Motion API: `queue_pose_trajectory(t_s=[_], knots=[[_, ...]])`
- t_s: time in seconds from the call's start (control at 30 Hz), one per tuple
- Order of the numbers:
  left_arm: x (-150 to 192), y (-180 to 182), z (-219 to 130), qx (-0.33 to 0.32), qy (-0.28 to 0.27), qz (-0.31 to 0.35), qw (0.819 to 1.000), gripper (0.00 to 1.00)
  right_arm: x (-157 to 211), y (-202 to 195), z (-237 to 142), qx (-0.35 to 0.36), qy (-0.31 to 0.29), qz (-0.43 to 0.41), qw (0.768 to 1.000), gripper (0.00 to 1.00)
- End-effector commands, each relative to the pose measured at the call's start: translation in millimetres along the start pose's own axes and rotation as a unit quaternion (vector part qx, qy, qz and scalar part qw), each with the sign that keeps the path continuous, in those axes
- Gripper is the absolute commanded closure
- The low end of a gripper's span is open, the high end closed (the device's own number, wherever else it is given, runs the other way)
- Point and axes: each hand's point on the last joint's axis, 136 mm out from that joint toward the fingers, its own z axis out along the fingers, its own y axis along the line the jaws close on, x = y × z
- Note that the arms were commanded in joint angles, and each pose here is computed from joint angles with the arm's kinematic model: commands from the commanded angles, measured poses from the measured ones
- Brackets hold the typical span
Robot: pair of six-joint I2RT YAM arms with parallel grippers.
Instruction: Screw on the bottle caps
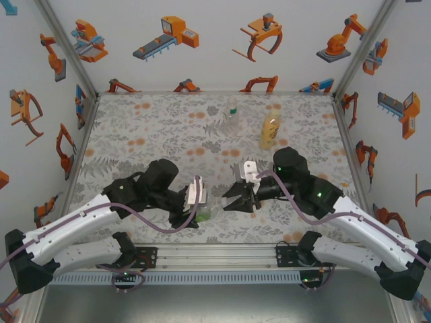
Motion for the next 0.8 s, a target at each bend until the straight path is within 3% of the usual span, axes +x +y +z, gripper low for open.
queue_pose_trajectory(t_s=[0.0, 0.77], knots=[[-21.7, -12.6, -6.8, 0.031, -0.029, 0.032, 0.999, 1.00, -9.8, 2.0, 0.5, -0.012, -0.013, -0.021, 1.000, 0.96], [-25.8, -18.9, -5.6, 0.056, -0.033, 0.024, 0.998, 1.00, -7.2, 22.1, 6.9, -0.073, -0.001, -0.047, 0.996, 1.00]])
